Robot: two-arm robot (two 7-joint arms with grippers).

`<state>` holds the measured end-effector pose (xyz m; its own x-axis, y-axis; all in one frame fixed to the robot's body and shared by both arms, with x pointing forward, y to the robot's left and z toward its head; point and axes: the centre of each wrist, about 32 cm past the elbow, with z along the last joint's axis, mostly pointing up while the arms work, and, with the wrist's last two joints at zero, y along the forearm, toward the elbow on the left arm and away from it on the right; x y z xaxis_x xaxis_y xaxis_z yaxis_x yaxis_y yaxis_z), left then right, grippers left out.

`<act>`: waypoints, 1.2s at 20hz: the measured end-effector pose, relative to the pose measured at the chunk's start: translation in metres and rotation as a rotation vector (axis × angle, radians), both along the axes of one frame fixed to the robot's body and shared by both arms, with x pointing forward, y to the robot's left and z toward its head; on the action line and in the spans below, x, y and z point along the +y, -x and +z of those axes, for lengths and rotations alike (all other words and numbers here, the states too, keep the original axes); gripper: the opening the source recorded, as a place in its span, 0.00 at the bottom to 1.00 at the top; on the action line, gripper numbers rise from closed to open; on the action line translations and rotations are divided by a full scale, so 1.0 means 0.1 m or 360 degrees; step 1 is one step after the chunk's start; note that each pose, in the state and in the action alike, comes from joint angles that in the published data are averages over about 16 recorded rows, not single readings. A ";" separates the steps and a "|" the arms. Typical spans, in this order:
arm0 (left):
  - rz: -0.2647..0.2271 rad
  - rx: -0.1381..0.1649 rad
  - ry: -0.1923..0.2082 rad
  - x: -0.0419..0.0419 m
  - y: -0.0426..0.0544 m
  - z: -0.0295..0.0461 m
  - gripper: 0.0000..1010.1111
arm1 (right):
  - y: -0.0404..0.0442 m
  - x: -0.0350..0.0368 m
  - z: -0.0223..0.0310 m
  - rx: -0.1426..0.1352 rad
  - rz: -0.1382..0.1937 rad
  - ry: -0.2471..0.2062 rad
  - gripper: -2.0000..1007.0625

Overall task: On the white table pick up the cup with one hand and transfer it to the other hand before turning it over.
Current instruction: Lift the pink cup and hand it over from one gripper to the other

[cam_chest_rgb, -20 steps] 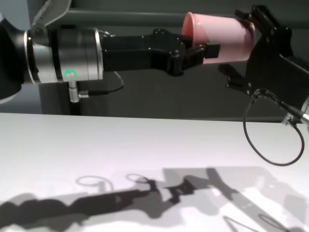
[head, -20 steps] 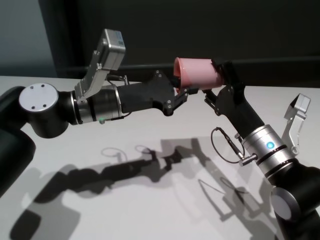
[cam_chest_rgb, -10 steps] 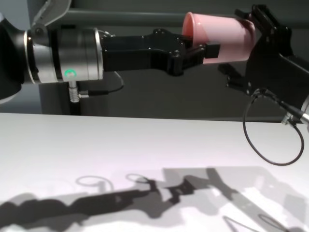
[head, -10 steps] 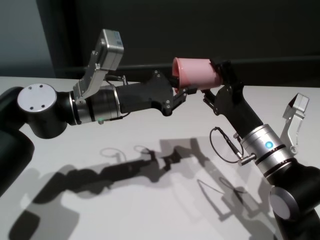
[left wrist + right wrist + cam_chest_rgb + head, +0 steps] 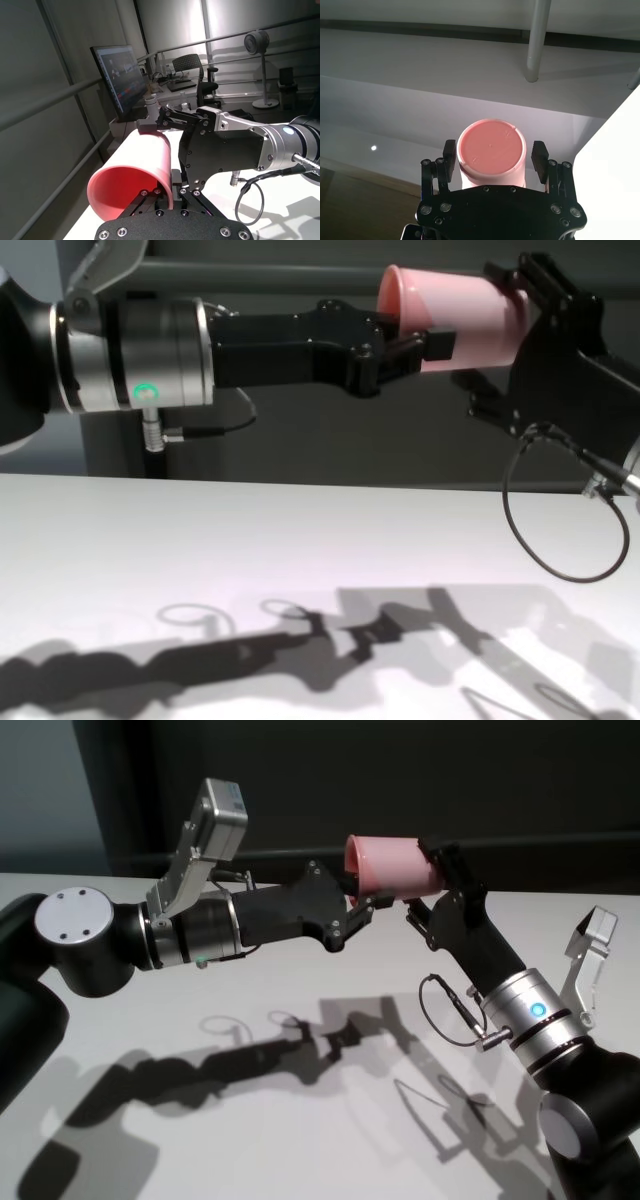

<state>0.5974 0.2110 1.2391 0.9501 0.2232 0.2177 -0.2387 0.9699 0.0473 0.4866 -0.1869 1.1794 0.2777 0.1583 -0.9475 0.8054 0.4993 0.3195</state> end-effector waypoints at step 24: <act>0.0000 0.0000 0.0000 0.000 0.000 0.000 0.05 | 0.000 -0.001 0.000 0.0001 0.0003 -0.0003 0.75</act>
